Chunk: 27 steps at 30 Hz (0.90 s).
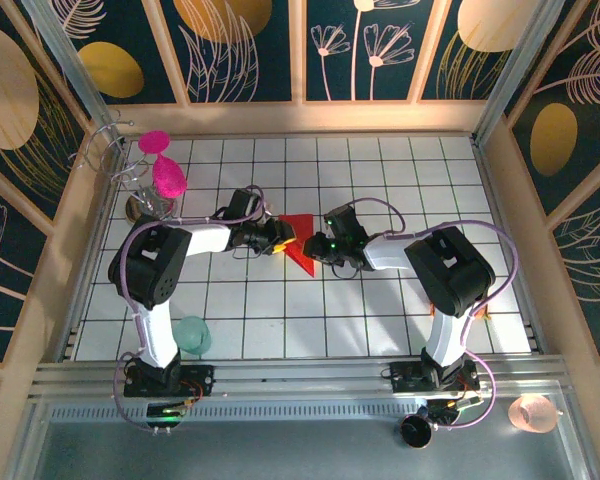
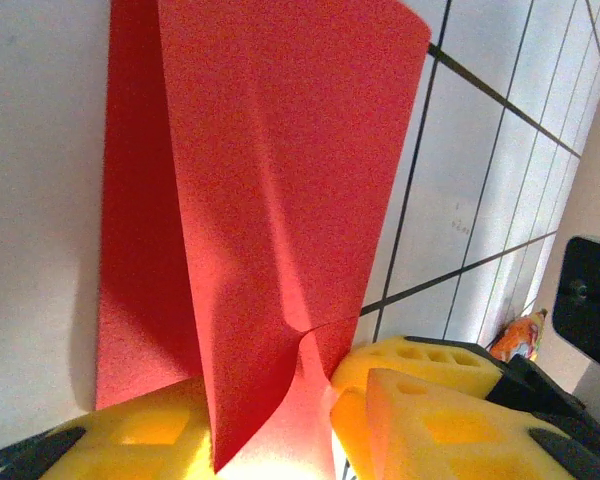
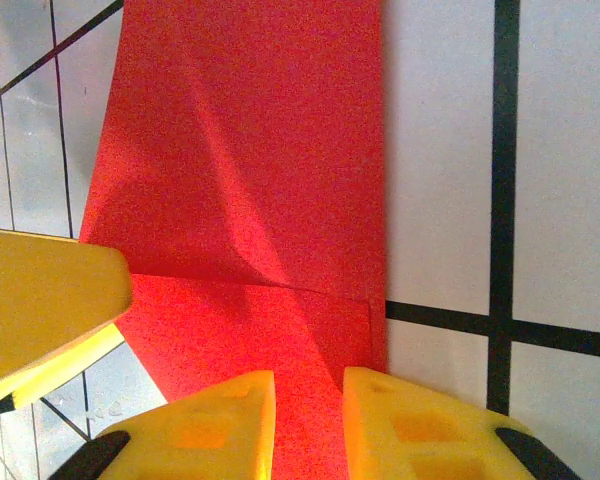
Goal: Fold a paper plane with a square sheet of paper (pick it up from the middle)
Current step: Fourth fold the wing at the center of the table.
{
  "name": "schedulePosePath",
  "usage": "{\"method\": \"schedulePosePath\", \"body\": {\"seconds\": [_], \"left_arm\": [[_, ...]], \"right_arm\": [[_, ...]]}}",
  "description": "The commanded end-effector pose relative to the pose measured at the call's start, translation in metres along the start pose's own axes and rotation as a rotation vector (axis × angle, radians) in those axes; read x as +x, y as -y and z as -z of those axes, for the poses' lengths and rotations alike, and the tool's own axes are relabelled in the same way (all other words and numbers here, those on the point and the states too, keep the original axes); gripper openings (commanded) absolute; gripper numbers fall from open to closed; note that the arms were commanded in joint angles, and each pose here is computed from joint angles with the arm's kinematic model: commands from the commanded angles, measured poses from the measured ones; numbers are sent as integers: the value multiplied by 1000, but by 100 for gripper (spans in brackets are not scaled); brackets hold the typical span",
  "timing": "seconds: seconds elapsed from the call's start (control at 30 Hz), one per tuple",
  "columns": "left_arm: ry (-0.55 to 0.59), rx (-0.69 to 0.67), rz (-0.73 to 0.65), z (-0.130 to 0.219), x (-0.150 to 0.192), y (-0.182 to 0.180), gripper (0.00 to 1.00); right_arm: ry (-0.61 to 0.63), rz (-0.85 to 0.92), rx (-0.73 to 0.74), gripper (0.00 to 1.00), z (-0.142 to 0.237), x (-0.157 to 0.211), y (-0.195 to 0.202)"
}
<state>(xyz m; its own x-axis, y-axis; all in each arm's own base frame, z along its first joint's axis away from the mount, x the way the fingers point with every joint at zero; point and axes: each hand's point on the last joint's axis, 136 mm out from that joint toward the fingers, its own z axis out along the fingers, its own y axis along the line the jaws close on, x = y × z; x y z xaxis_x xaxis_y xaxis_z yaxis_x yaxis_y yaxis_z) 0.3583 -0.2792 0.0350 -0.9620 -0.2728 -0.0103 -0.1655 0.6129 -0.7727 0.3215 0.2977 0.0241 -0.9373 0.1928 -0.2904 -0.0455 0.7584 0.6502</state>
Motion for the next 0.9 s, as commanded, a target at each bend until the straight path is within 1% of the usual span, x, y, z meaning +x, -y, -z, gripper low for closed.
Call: {"method": "schedulePosePath", "body": {"seconds": [0.0, 0.47, 0.57, 0.63, 0.67, 0.77, 0.87], "left_arm": [[-15, 38, -28, 0, -6, 6, 32], [-17, 27, -51, 6, -11, 1, 20], [-13, 23, -54, 8, -13, 1, 13], [-10, 19, -58, 9, -13, 0, 6], [-4, 20, -66, 11, -14, 2, 5], [27, 13, -73, 17, -16, 5, 3], [51, 20, -42, 20, -19, 9, 3]], "right_arm": [[-27, -30, 66, 25, -3, 13, 26], [-5, -2, 39, 27, 3, 3, 17], [8, 17, 32, 28, 6, -1, 14], [24, 61, 29, 29, 10, -7, 9], [41, 95, 34, 30, 13, -11, 6], [110, 213, 35, 37, 29, -26, -6], [193, 316, 90, 43, 44, -38, -13]]}}
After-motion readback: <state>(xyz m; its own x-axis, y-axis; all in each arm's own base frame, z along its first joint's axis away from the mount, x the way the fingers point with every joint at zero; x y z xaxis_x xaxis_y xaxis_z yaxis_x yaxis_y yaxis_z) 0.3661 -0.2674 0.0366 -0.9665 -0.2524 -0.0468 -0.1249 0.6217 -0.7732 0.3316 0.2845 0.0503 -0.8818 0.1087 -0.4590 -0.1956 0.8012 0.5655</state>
